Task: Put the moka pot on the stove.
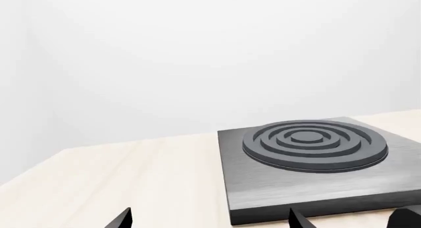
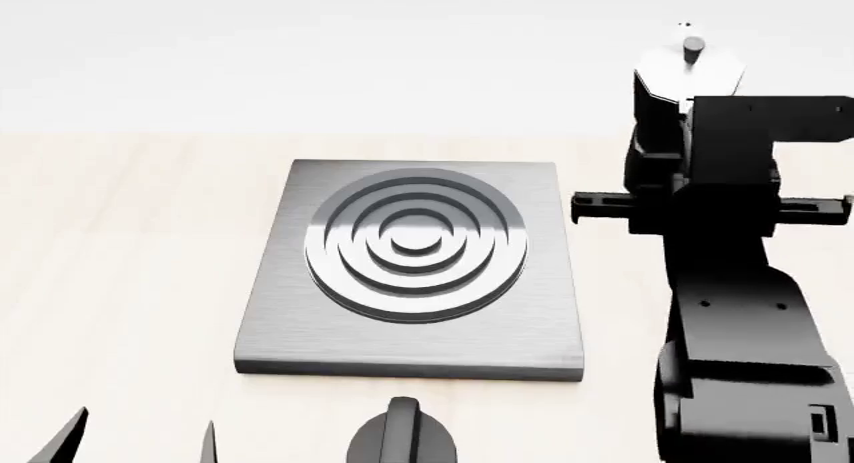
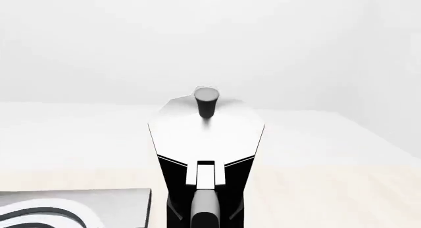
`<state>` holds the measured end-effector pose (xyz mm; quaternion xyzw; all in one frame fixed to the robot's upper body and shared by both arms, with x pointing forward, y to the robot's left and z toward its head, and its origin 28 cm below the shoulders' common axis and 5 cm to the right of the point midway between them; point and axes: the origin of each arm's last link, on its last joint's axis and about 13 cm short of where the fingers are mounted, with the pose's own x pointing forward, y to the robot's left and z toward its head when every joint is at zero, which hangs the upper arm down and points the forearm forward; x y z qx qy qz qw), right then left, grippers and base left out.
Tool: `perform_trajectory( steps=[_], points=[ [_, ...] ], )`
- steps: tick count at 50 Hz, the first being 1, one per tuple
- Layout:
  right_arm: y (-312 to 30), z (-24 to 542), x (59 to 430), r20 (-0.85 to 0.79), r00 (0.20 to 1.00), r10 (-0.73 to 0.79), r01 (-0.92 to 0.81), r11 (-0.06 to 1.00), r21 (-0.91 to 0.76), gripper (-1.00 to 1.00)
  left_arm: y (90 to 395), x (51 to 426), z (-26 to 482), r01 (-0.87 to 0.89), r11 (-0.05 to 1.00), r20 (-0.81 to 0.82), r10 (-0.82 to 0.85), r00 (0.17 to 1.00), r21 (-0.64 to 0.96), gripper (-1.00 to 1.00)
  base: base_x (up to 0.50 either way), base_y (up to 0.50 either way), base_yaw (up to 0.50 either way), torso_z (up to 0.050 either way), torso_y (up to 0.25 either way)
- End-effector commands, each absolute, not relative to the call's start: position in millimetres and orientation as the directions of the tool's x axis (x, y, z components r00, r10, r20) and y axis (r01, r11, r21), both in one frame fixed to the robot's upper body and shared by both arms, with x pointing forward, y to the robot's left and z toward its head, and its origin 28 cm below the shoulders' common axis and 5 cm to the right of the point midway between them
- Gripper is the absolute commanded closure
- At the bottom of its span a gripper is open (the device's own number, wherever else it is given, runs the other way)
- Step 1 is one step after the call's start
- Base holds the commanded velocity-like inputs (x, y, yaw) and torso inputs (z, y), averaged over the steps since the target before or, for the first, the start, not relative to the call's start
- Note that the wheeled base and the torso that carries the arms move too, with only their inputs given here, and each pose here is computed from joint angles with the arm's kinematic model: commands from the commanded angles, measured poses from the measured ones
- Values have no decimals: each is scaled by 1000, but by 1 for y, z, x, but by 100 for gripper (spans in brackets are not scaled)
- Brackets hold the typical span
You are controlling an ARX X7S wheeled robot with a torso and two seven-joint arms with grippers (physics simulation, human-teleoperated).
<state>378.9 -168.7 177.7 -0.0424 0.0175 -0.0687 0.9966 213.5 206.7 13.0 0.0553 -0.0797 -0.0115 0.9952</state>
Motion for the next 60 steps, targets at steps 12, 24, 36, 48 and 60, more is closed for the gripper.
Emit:
perform_trajectory(
  steps=[12, 24, 36, 48, 60],
  points=[
    [-124, 226, 412, 64, 998, -12, 24, 982, -188, 100, 207, 214, 13, 8, 994, 163, -27, 986, 113, -100, 0, 0, 0, 0, 1],
    [-111, 231, 422, 58, 997, 44, -38, 994, -101, 100, 207, 214, 13, 1, 994, 163, -20, 986, 111, -100, 0, 0, 0, 0, 1],
    [-98, 231, 436, 33, 997, 67, -66, 997, -31, 100, 207, 214, 13, 5, 994, 164, -23, 986, 109, -100, 0, 0, 0, 0, 2],
    [-89, 222, 438, -28, 997, 77, -77, 997, 32, 100, 207, 214, 13, 9, 994, 167, -27, 986, 108, -100, 0, 0, 0, 0, 1],
    [-78, 222, 437, -54, 992, 111, -109, 993, 39, 100, 207, 214, 13, 9, 994, 163, -26, 986, 107, -100, 0, 0, 0, 0, 1]
  ],
)
